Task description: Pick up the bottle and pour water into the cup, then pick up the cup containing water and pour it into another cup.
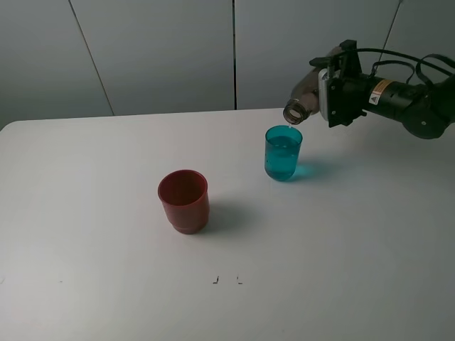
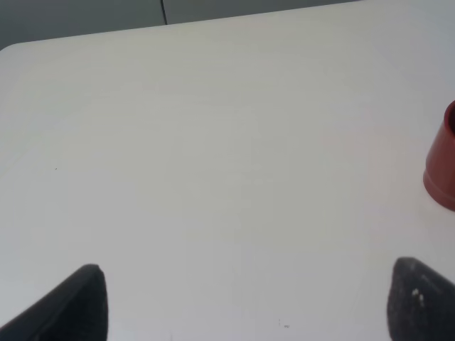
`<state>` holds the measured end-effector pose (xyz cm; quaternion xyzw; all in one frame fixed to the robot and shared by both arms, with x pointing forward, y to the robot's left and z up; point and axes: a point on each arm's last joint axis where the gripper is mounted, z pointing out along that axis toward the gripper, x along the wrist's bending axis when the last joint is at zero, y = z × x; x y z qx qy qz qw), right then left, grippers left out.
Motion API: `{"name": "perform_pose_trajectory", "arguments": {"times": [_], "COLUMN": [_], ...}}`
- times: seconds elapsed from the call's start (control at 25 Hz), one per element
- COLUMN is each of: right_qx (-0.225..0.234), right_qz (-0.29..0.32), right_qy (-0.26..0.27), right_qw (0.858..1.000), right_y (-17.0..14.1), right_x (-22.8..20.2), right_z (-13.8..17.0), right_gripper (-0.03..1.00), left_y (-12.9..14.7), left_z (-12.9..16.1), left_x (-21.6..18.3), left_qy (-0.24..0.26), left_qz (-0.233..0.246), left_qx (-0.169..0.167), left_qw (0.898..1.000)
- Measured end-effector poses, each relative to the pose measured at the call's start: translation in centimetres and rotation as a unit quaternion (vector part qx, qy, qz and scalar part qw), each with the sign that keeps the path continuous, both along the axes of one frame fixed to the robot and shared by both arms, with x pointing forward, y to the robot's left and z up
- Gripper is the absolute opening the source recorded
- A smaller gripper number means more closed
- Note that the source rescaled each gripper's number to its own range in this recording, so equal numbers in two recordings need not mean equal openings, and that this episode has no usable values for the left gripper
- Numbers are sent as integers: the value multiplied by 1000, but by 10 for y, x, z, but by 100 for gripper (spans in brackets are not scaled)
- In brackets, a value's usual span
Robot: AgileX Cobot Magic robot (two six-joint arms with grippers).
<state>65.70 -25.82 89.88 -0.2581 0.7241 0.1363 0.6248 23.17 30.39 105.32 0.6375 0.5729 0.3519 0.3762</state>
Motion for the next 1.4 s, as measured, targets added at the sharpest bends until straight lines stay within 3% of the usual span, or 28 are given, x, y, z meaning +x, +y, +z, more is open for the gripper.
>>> {"name": "perform_pose_trajectory", "arguments": {"times": [0.28, 0.44, 0.56, 0.76, 1.0, 1.08, 1.16, 1.24, 1.4], "right_qx": [79, 192, 292, 424, 541, 571, 592, 604, 620], "right_qz": [-16, -44, -68, -99, -149, -184, -213, -231, -243], "right_qy": [61, 137, 199, 281, 348, 368, 378, 384, 383], "right_qw": [995, 971, 933, 855, 751, 710, 679, 659, 641], "right_y": [0, 0, 0, 0, -11, -19, -26, -31, -36], "right_x": [-5, -7, -7, -7, -6, -5, -5, -5, -5], "right_z": [-5, -7, -7, -7, -10, -13, -16, -18, -19], "right_gripper": [0, 0, 0, 0, 0, 0, 0, 0, 0], "left_y": [0, 0, 0, 0, 0, 0, 0, 0, 0], "left_z": [0, 0, 0, 0, 0, 0, 0, 0, 0], "left_x": [0, 0, 0, 0, 0, 0, 0, 0, 0], "left_qy": [0, 0, 0, 0, 0, 0, 0, 0, 0], "left_qz": [0, 0, 0, 0, 0, 0, 0, 0, 0], "left_qx": [0, 0, 0, 0, 0, 0, 0, 0, 0], "left_qw": [1000, 1000, 1000, 1000, 1000, 1000, 1000, 1000, 1000]}}
